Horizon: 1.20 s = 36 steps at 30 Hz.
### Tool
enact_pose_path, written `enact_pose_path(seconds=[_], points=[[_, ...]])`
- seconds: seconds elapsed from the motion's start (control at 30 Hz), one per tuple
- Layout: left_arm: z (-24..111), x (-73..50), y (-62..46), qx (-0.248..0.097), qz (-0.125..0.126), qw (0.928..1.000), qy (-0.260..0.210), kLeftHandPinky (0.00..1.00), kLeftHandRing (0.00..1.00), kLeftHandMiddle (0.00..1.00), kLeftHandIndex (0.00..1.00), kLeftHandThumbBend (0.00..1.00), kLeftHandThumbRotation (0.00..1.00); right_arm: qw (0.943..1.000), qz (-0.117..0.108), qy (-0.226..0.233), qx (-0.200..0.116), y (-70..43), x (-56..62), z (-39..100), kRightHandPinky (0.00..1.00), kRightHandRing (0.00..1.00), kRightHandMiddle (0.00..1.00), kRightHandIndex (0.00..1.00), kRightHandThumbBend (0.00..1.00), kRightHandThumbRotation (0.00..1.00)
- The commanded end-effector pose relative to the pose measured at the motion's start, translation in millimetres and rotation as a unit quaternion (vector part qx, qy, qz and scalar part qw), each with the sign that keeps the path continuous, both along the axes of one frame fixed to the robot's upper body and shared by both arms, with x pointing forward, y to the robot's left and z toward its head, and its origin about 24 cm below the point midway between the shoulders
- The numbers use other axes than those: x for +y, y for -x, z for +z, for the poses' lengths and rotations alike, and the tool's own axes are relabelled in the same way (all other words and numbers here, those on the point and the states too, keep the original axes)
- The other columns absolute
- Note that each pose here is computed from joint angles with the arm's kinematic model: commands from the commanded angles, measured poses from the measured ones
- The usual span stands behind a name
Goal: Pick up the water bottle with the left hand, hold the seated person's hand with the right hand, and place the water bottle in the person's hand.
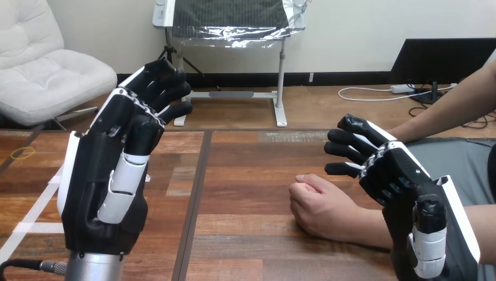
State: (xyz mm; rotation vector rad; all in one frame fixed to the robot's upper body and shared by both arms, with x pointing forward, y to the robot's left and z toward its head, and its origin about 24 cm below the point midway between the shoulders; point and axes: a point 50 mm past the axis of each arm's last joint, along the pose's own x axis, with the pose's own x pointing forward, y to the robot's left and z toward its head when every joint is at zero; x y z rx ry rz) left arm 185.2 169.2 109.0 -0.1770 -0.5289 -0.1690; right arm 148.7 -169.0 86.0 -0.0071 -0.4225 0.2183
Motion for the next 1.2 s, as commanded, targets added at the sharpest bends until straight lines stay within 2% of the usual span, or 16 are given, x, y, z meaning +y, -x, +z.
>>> enact_pose_path(seconds=[0.0,0.1,0.33,0.5,0.6,0.63,0.8,0.9,0.93,1.03,1.17], points=[[9.9,-3.4,-4.6,-0.030,-0.006,0.9995,-0.001,0.75,0.79,0.79,0.77,0.67,0.66,0.9988,0.011,0.000,-0.047,-6.5,1.0,18.0,0.70,0.79,0.81,0.82,0.89,0.98],[9.9,-3.1,-4.5,-0.031,-0.005,0.9995,-0.004,0.75,0.80,0.79,0.77,0.67,0.68,0.9988,0.011,0.000,-0.047,-6.6,1.1,18.1,0.70,0.79,0.81,0.83,0.88,0.98],[9.2,-2.5,-4.4,-0.032,-0.006,0.9994,-0.009,0.76,0.81,0.80,0.78,0.77,0.83,0.9988,0.009,0.001,-0.048,-6.7,1.7,18.3,0.70,0.79,0.80,0.82,0.88,0.99],[9.1,-2.1,-4.2,-0.030,-0.003,0.9994,-0.016,0.76,0.81,0.80,0.78,0.81,0.86,0.9988,0.010,0.002,-0.047,-6.9,1.7,18.2,0.70,0.79,0.80,0.82,0.88,0.99],[9.3,-2.0,-4.1,-0.028,-0.001,0.9995,-0.017,0.76,0.81,0.80,0.79,0.82,0.79,0.9989,0.011,0.001,-0.046,-7.1,1.7,17.9,0.70,0.79,0.80,0.82,0.88,0.99],[9.4,-2.0,-4.1,-0.027,0.000,0.9995,-0.016,0.75,0.81,0.80,0.78,0.86,0.69,0.9989,0.012,0.000,-0.045,-7.1,1.7,17.9,0.70,0.79,0.80,0.82,0.88,0.98],[10.4,-2.2,-4.5,-0.036,0.006,0.9991,-0.024,0.72,0.79,0.79,0.79,0.92,0.46,0.9990,0.011,0.000,-0.044,-7.0,1.8,17.7,0.70,0.79,0.80,0.82,0.89,0.98],[11.4,-2.3,-4.1,-0.038,0.017,0.9985,-0.036,0.70,0.79,0.80,0.79,0.96,0.28,0.9990,0.010,0.001,-0.043,-6.9,1.8,17.6,0.70,0.79,0.80,0.82,0.88,0.98],[11.6,-2.3,-3.8,-0.038,0.022,0.9981,-0.042,0.68,0.78,0.80,0.79,0.97,0.18,0.9990,0.010,0.002,-0.043,-6.8,1.8,17.6,0.70,0.79,0.80,0.82,0.88,0.98],[12.4,-2.2,-3.4,-0.040,0.037,0.9966,-0.062,0.66,0.78,0.81,0.79,0.99,0.09,0.9990,0.010,0.002,-0.043,-6.7,2.0,17.6,0.70,0.79,0.80,0.82,0.88,0.98],[13.0,-2.1,-3.3,-0.045,0.051,0.9947,-0.078,0.64,0.78,0.82,0.80,1.00,0.04,0.9990,0.010,0.001,-0.042,-6.6,2.3,17.5,0.70,0.79,0.80,0.82,0.88,0.98]])
